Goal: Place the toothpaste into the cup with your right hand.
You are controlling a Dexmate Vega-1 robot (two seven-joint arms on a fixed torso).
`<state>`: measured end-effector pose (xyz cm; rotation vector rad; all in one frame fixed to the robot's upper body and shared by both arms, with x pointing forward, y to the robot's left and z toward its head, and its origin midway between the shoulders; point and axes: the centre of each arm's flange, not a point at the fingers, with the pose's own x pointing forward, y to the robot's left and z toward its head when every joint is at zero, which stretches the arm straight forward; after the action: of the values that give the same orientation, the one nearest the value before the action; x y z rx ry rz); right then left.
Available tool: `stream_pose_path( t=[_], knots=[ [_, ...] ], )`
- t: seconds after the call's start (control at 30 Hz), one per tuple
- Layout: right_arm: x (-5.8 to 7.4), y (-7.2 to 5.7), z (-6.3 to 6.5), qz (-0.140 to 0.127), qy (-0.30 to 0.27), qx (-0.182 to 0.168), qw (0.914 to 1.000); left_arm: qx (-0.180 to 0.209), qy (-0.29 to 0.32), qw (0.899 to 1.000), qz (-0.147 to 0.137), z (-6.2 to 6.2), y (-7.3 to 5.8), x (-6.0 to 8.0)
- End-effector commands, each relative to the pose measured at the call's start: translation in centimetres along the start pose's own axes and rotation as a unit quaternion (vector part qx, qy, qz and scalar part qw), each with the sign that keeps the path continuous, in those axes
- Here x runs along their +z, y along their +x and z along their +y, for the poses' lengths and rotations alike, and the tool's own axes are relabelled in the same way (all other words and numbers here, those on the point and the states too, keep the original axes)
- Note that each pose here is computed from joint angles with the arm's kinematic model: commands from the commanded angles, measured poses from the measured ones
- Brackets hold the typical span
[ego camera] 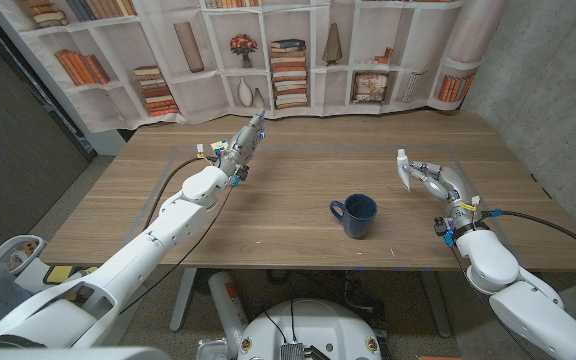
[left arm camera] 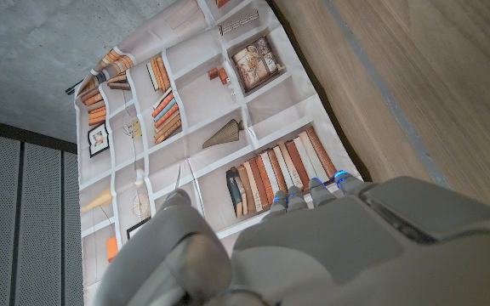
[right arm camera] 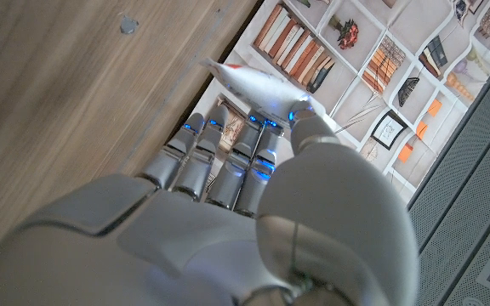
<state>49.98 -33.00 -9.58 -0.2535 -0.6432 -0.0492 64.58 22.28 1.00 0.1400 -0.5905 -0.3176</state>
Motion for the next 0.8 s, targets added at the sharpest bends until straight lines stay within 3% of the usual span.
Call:
stream_pose_path(
  t=[0.03,0.5,0.8],
  knots=[
    [0.6,-0.2,0.3,-0.019,0.021,0.013,0.9995,0.0,0.004,1.0,-0.004,0.0,0.4,0.3],
    [1.7,-0.8,1.3,-0.038,0.029,0.017,0.9987,-0.002,0.003,1.0,-0.002,0.2,0.6,0.2],
    [2.0,-0.6,1.9,-0.047,0.045,0.041,0.997,-0.001,0.005,1.0,-0.003,0.3,0.6,0.4]
  ],
)
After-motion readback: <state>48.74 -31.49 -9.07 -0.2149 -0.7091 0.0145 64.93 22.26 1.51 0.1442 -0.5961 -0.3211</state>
